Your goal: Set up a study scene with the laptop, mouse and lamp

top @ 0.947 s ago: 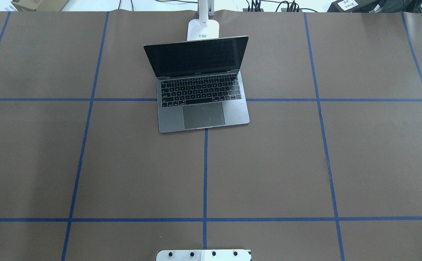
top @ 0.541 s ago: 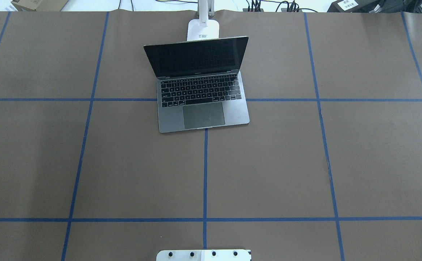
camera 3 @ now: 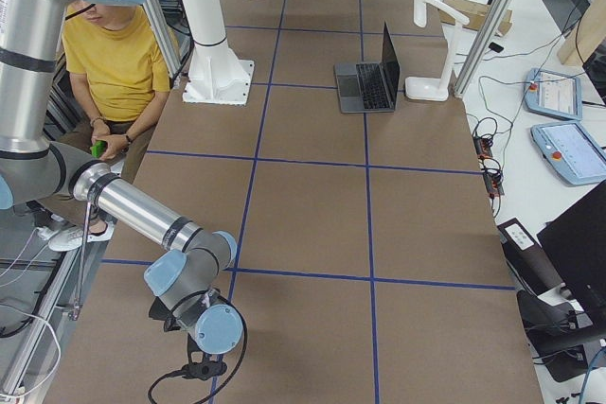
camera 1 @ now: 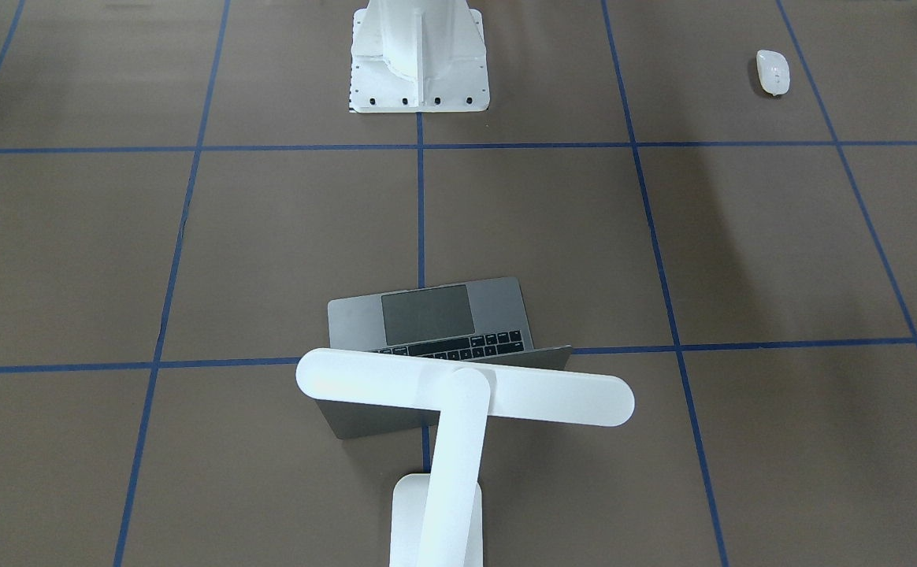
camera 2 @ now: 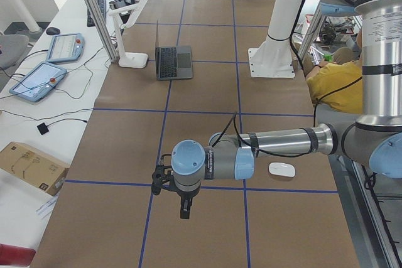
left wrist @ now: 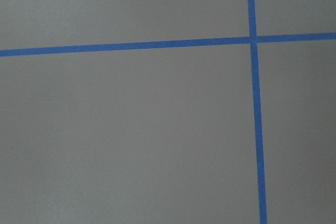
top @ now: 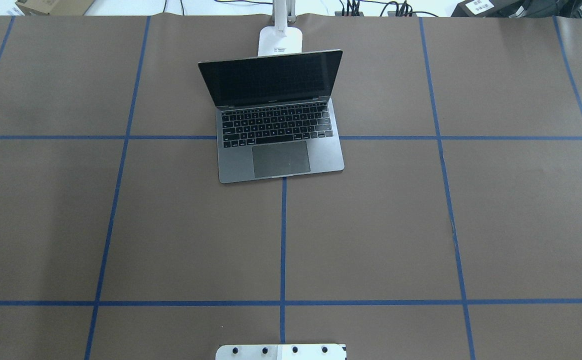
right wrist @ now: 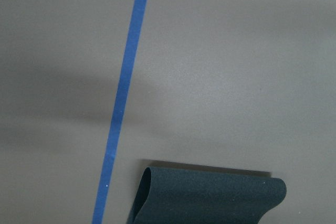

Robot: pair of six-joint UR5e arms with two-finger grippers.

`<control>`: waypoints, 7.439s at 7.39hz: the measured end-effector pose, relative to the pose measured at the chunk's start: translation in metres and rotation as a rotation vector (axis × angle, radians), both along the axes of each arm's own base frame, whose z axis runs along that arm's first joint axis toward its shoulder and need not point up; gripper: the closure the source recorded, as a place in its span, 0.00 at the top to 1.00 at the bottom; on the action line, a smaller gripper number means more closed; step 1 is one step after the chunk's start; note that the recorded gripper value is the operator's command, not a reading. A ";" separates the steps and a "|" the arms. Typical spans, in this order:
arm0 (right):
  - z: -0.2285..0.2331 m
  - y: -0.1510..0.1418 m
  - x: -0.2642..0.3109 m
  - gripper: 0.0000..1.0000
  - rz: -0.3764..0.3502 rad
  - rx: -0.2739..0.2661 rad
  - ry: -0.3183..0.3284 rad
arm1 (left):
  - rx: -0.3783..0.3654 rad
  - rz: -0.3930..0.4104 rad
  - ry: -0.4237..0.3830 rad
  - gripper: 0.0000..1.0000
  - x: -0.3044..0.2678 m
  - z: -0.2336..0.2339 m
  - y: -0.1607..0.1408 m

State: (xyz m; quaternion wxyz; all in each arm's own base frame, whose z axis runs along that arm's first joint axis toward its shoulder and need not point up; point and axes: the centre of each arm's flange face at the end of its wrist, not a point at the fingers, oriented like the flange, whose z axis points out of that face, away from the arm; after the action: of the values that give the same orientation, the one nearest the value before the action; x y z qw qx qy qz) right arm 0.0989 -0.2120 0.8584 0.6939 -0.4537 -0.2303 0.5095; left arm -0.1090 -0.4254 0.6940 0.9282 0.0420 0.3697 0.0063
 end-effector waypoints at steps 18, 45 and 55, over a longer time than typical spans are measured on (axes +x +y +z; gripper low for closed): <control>0.056 0.027 -0.030 0.74 0.093 0.000 -0.141 | 0.003 0.001 0.005 1.00 0.000 -0.001 0.000; -0.160 -0.139 -0.012 0.00 0.049 0.557 -0.107 | -0.014 0.000 0.009 1.00 0.000 0.004 0.003; -0.490 -0.370 -0.243 0.00 0.080 0.674 -0.049 | -0.026 -0.005 0.010 1.00 0.000 0.007 0.004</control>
State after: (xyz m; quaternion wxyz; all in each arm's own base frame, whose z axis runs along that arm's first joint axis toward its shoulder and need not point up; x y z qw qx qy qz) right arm -0.1443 -0.5824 0.3680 0.7787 -0.2016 -0.4202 0.4202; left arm -0.1087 -0.4212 0.7009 0.9268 0.0308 0.3743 -0.0009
